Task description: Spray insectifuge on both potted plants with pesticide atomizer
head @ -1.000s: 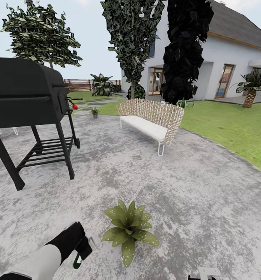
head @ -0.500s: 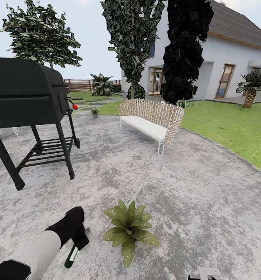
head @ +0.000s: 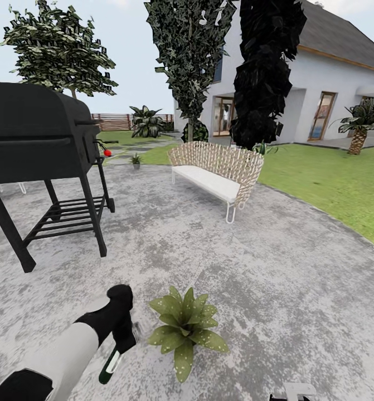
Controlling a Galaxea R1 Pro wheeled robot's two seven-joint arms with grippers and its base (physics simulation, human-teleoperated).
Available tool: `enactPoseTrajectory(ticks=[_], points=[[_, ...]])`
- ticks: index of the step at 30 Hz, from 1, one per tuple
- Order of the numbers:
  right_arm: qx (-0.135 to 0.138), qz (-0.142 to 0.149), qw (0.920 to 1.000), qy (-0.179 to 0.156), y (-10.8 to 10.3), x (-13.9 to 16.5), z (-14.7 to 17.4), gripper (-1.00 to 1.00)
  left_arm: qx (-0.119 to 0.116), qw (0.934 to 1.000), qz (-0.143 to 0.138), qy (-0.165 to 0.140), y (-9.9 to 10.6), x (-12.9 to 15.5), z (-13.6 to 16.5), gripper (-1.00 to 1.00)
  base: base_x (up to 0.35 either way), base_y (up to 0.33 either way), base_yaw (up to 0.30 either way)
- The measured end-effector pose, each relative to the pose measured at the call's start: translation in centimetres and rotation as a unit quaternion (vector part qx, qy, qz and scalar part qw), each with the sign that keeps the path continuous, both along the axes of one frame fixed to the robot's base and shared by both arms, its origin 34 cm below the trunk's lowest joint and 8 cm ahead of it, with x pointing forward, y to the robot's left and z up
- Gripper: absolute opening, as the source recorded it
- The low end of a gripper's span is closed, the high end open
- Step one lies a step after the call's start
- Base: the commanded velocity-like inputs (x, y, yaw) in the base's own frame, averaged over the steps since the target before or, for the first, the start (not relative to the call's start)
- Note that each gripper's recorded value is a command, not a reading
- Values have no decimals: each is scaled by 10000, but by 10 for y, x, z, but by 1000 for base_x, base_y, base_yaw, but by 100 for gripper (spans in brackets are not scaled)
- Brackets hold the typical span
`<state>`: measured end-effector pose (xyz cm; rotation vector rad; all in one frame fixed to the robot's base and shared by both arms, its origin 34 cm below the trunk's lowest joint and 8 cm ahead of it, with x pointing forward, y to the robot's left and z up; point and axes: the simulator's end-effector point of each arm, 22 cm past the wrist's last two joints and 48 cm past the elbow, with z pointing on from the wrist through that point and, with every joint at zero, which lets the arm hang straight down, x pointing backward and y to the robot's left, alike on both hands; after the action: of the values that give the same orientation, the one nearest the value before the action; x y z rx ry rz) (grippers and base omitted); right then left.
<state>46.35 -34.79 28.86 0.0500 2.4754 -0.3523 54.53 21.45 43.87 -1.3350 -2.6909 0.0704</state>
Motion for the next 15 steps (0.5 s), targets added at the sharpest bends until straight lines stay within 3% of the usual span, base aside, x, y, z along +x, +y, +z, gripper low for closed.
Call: enactPoseTrajectory(ticks=[4, 9, 15], points=[[1, 4, 10000, 3, 0, 0, 0, 100, -11, 9998, -75, 161, -4, -10, -2, -100, 0, 0, 0], [0, 0, 10000, 0, 0, 0, 0, 100, -303, 9991, -291, -7, -52, -3, 10, -100, 0, 0, 0], [-2, 0, 10000, -1, 0, 0, 0, 100, -258, 9993, -246, -69, -43, 5, 14, -100, 0, 0, -132]])
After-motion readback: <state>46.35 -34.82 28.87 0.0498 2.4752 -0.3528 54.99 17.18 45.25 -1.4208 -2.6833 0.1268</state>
